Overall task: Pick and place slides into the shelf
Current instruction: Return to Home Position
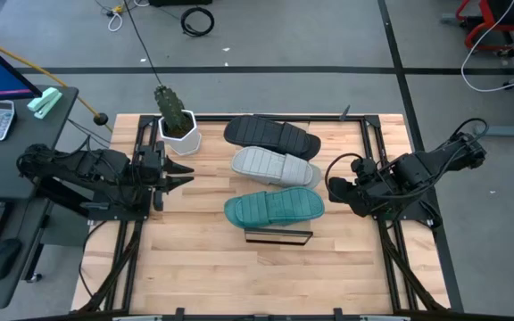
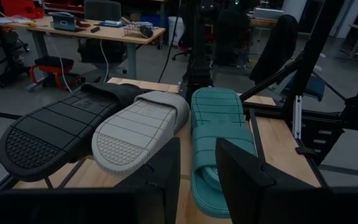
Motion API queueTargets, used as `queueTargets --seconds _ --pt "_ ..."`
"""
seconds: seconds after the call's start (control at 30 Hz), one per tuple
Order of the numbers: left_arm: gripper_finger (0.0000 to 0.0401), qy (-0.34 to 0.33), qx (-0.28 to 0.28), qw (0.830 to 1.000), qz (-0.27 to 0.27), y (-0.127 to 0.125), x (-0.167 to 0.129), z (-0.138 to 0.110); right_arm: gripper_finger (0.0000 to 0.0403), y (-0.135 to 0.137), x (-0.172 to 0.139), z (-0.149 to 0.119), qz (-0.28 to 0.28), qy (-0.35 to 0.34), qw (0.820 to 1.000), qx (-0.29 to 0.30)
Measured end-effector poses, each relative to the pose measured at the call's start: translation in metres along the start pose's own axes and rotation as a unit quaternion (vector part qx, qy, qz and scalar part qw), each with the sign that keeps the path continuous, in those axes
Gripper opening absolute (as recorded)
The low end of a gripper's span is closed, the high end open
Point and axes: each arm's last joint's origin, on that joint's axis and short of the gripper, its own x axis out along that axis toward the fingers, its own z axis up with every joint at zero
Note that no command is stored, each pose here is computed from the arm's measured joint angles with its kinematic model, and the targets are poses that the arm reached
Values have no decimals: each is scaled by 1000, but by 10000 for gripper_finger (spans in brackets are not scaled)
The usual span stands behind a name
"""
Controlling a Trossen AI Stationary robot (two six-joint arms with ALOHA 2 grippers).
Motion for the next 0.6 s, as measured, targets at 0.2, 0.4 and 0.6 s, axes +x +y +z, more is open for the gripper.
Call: queueTargets --seconds 0.2,0.4,0.6 --pt "107 6 -10 1000 1 0 0 -1 93 -4 -1 0 -4 -15 1000 -10" --pt "107 6 -20 1000 -3 0 0 -1 87 -10 -5 -3 -12 -14 1000 -17" --pt "108 8 -26 999 -18 -1 0 -1 69 -19 -11 -6 -13 -7 1000 -15"
